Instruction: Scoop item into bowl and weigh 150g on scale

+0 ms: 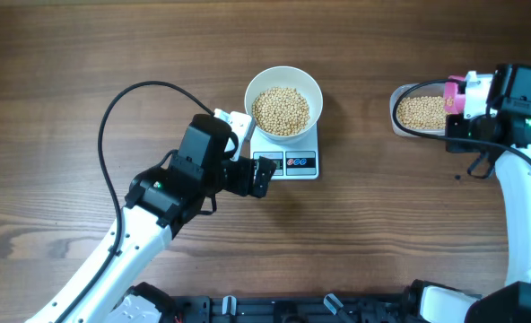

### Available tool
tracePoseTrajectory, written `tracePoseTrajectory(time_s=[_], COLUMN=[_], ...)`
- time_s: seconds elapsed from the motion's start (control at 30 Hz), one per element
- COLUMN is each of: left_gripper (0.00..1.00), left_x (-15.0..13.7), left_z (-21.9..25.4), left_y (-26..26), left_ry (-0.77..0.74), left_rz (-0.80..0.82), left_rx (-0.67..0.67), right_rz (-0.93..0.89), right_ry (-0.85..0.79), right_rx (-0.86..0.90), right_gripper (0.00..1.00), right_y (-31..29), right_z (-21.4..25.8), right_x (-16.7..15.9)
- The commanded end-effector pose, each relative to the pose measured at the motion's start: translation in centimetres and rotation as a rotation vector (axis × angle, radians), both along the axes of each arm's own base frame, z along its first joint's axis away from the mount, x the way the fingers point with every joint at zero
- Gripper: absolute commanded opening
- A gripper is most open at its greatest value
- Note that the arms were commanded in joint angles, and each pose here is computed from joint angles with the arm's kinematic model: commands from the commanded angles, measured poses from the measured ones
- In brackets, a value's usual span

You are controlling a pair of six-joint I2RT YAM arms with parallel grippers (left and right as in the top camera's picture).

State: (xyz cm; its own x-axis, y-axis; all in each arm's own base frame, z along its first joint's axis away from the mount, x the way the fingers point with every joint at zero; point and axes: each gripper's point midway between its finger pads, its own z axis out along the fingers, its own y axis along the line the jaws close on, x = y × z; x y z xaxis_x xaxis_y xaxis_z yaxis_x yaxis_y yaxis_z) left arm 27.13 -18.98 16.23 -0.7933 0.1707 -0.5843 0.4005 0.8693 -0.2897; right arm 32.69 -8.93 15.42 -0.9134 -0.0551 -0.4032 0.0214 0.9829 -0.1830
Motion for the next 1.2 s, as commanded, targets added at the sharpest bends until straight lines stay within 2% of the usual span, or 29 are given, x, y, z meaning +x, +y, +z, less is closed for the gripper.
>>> tracePoseTrajectory(time_s=[0.0,0.17,0.27,0.7,0.77,0.87,0.93,1.17], left_gripper=[1.0,1.0,1.0,1.0,1.0,1.0,1.0,1.0], left_x=[0.1,0.1,0.0,0.1,0.1,0.1,0.1,0.1], left_z=[0.0,0.0,-0.1,0.0,0.0,0.0,0.0,0.0], left_y=[0.0,0.0,0.0,0.0,0.0,0.0,0.0,0.0], left_ry=[-0.013,-0.013,-0.013,-0.013,-0.013,-0.013,-0.013,-0.013], left_rz=[-0.012,-0.012,-0.012,-0.012,-0.012,-0.012,-0.012,-0.012], left_rx=[0.015,0.015,0.015,0.015,0.015,0.015,0.015,0.015], right_rz=[0.03,0.104,0.106,0.101,0.128,0.209,0.172,0.148], right_ry=[0.052,0.068,0.076,0.091,0.083,0.07,0.051,-0.051], right_rx=[-0.063,-0.099,-0.158,-0.2,-0.138,0.066,0.144,0.175], right_gripper=[0.04,0.05,0.04,0.04,0.04,0.04,0.04,0.04], right_y=[0.0,1.5,1.2,0.6,1.7,5.4,6.4,6.9], right_z=[-1.0,-1.2,-1.0,-0.8,-1.1,-1.8,-1.7,1.1], right_x=[0.0,0.4,0.4,0.2,0.3,0.2,0.3,0.8])
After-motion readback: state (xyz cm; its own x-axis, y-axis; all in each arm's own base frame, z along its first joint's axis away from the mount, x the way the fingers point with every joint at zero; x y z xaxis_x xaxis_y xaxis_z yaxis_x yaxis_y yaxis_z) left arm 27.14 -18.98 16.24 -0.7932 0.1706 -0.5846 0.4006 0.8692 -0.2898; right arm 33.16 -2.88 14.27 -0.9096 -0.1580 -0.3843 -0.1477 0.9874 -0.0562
